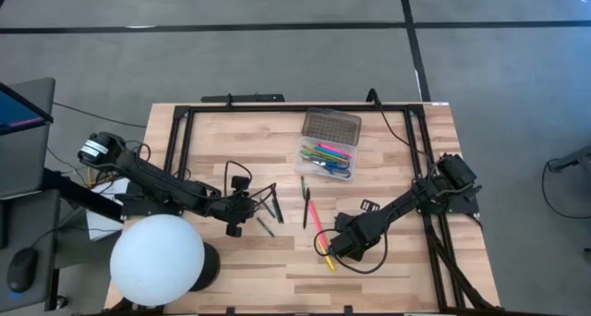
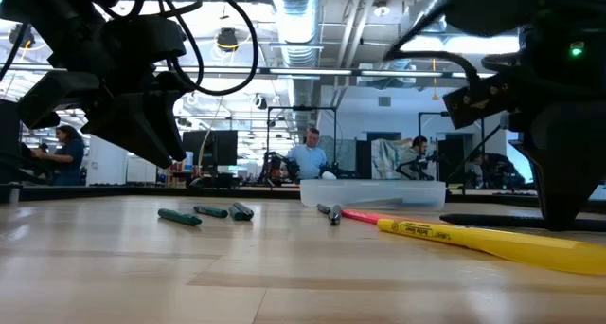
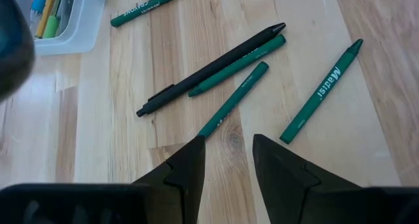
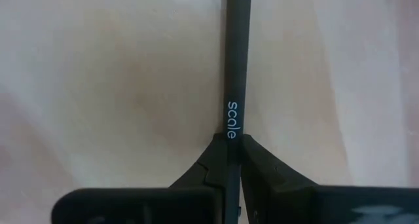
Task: Pick & place school supplies into a supply box
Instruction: Put the right black pen into the black supply box
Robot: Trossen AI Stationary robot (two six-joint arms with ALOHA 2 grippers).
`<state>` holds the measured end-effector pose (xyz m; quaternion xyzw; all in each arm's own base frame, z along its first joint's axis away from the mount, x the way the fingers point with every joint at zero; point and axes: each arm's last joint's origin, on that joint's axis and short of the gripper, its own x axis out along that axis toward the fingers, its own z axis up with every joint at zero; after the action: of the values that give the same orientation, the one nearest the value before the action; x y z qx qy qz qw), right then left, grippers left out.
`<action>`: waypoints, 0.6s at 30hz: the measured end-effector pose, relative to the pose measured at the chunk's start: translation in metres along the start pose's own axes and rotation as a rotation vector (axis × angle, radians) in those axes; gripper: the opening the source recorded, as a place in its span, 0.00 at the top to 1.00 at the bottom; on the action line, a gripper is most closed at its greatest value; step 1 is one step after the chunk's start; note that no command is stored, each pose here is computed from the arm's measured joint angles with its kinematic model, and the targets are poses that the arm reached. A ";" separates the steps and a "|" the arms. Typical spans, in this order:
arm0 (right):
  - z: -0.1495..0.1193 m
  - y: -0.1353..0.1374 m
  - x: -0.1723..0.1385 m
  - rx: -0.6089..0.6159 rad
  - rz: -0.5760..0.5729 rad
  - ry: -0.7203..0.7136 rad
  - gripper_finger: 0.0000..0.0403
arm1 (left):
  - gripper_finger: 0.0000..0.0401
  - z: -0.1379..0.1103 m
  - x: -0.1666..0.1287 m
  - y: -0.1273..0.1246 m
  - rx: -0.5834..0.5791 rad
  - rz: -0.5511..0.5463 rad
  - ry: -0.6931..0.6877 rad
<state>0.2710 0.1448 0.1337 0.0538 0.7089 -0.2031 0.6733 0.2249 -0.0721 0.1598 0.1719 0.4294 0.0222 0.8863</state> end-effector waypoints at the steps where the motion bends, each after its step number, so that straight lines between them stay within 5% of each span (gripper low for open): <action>1: -0.001 -0.002 -0.001 -0.003 -0.022 0.010 0.98 | 0.69 0.000 0.000 0.000 0.001 0.000 0.000; 18: 0.026 -0.017 -0.046 -0.129 -0.326 -0.210 0.97 | 0.69 0.000 0.000 0.000 0.002 0.001 -0.002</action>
<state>0.2934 0.1288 0.1821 -0.1264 0.6456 -0.2679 0.7039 0.2251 -0.0720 0.1599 0.1730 0.4286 0.0219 0.8865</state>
